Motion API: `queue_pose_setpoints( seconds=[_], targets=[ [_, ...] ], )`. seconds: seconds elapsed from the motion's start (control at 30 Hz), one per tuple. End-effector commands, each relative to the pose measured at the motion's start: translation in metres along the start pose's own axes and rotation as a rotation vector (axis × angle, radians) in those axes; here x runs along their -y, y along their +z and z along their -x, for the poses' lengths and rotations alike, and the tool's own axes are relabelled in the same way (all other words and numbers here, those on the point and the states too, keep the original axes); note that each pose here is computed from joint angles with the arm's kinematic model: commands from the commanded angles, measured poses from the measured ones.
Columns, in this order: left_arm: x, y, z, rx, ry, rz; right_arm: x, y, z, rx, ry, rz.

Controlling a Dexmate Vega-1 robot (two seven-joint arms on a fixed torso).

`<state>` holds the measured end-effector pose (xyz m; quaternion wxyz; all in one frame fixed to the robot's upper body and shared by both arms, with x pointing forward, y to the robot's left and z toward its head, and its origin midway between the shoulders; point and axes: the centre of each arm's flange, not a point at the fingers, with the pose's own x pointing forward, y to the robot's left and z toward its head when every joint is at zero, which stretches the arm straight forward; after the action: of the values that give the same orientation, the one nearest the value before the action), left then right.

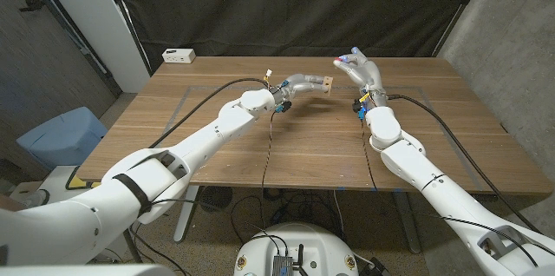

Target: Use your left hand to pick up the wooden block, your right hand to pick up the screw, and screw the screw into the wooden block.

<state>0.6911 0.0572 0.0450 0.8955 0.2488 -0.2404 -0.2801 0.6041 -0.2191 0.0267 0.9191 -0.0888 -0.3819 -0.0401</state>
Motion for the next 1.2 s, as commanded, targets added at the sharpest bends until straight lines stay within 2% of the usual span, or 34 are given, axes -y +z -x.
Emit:
queue_pose_setpoints(
  seconds=[0.03,0.57,1.2],
  targets=[
    [0.003,-0.001,0.000,-0.005,0.002,0.005,-0.010,-0.002,0.000,0.001,-0.002,0.002],
    [0.004,-0.002,0.000,-0.004,0.004,0.013,-0.019,-0.010,0.002,-0.011,-0.008,0.012],
    [0.004,-0.003,-0.003,-0.011,0.000,0.014,-0.023,-0.017,0.000,-0.021,-0.016,0.022]
  ],
)
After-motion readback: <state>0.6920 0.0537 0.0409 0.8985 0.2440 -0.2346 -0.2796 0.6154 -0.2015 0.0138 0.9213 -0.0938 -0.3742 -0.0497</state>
